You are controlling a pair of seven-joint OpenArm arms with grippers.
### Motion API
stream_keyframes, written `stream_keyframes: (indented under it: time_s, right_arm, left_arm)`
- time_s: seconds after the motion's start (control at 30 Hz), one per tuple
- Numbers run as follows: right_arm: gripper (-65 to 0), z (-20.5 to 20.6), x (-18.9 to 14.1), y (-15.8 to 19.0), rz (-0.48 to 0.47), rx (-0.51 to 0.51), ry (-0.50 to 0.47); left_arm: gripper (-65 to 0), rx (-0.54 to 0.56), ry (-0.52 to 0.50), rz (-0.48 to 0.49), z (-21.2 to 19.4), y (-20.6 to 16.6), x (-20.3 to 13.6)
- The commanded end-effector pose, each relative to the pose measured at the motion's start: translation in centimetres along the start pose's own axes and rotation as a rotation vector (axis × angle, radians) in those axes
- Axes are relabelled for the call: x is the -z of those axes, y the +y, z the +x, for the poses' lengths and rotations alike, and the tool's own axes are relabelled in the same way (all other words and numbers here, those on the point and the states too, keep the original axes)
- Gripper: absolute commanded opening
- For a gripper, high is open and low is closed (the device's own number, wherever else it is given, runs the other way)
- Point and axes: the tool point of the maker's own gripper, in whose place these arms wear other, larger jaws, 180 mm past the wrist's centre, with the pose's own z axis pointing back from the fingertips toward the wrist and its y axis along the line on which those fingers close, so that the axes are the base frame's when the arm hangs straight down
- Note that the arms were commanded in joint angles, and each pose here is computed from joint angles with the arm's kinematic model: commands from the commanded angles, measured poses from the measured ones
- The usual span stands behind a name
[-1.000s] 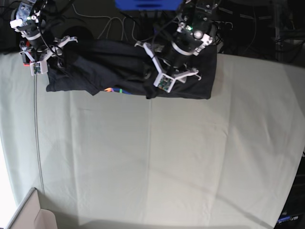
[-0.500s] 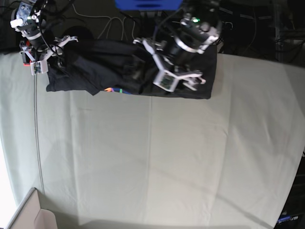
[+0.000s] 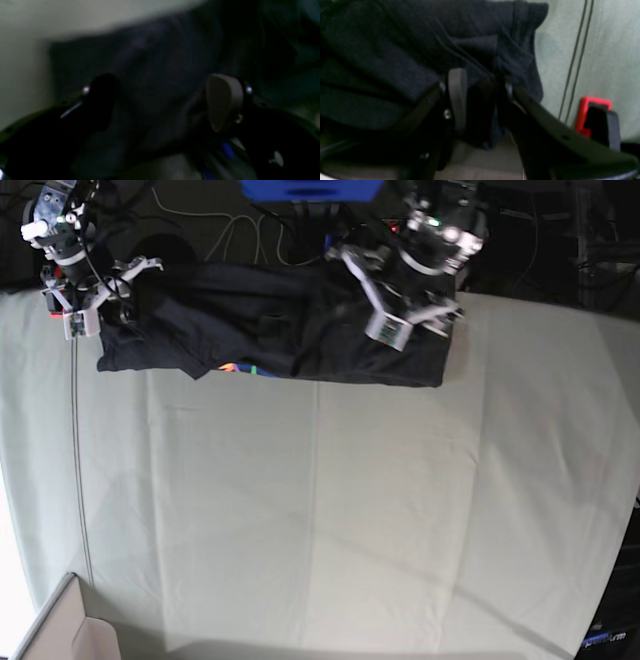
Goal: Layout the t-shirt on the table in an organized manner, then fold the t-shirt properly
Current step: 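Move the left gripper to the strip's middle and grasp the fabric, then fold the strip's end with the left gripper toward the right gripper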
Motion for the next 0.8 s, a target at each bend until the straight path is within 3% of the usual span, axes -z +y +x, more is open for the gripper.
stream_keyframes:
  time_s: [0.0,0.13,0.3,0.5,0.63,0.77]
  right_arm:
    - [-44.7,1.0,-0.3,-0.5,-0.009,-0.007,-0.038]
    - [-44.6,1.1,-0.3,-0.5,-0.01,-0.006,-0.039]
    - [-44.6,1.2,-0.3,-0.5,-0.011,-0.006,-0.041]
    - [-44.5,1.2,-0.3,-0.5,-0.009,-0.007,-0.041]
    - [-43.7,1.3,-0.3,-0.6,-0.013,-0.004,-0.047]
    - [-35.6,2.0,0.0,-0.8,-0.018,-0.005,-0.061]
  left_arm:
    - [-10.2,0.002,-0.018,-0.032,0.3,-1.2,0.0]
    - [-10.2,0.055,-0.006,-0.112,-0.1,-3.9,0.2]
    - [-10.2,0.07,-0.054,-0.1,1.7,-3.5,-0.4]
    - [-9.8,0.033,-0.106,0.05,3.3,1.8,-2.2]
    - [-9.7,-0.009,-0.085,0.168,2.3,6.5,-3.0]
    - [-9.6,-0.165,-0.075,0.21,0.1,9.7,-3.2]
